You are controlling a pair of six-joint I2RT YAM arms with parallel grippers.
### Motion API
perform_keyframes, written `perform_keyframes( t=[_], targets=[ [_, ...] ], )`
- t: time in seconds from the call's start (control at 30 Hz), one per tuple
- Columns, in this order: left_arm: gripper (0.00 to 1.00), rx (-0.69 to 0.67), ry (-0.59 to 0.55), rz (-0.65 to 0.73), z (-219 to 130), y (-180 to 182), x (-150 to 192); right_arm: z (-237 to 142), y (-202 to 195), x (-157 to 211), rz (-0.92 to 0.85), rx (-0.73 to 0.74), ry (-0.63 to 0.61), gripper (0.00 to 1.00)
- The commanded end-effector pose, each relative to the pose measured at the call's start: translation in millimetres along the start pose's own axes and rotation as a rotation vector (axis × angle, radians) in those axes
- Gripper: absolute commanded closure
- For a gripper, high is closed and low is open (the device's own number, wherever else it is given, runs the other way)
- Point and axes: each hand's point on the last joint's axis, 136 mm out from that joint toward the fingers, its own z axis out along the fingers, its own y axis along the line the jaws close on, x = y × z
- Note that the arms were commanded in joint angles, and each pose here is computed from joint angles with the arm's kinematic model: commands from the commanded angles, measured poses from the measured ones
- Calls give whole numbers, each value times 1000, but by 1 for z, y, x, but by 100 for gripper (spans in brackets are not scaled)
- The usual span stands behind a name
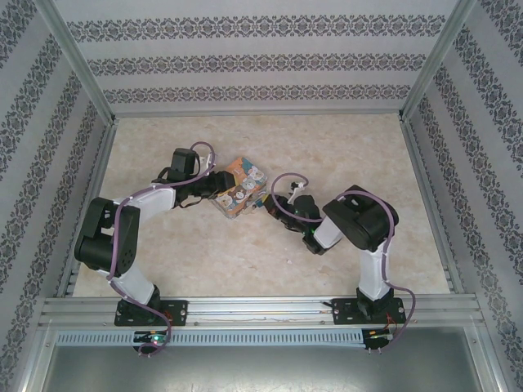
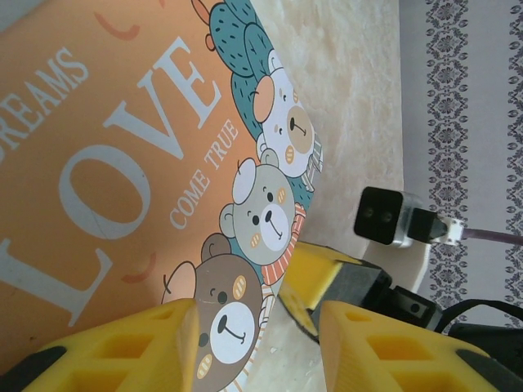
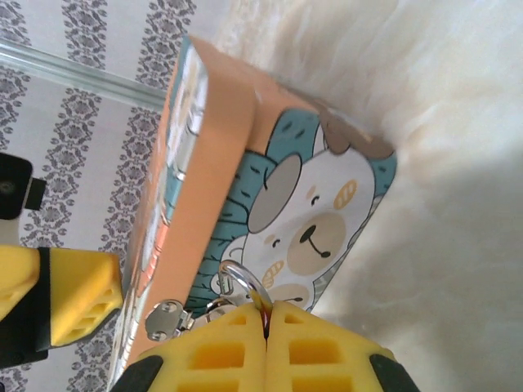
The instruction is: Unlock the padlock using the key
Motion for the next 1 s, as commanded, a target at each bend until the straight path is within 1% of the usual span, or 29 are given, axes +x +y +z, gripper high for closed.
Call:
perform_keyframes(
  t=[0.0,0.2,0.33,0.43,0.5,0.6,0.7,0.8,0.9,0.97],
  targets=[
    [57,-17,46,-54,2,2,6,-13,17,-19,-64,-37,-65,100],
    [51,32,-20,9,-18,-28,-13,-33,22,-26,-120,-6,-52,100],
    [46,33,-92,68,-43,-42,-23,-46,30,-25,-165,19,-24,100],
    [43,-3,-156,130,-66,-46,-27,-55,36,-22,-196,45,14,100],
    [41,-50,-196,193,-82,-48,-28,-60,40,-18,-219,64,51,100],
    [36,-143,-271,307,-108,-50,-28,-72,48,-13,-258,101,109,100],
    [28,-222,-367,403,-134,-53,-29,-86,53,-6,-296,142,177,100],
    [21,-284,-488,487,-160,-56,-31,-104,60,1,-332,172,240,100],
    [16,-334,-628,551,-184,-56,-33,-122,62,11,-338,200,302,100],
    [8,-356,-734,589,-201,-57,-33,-135,62,19,-348,230,351,100]
  ],
)
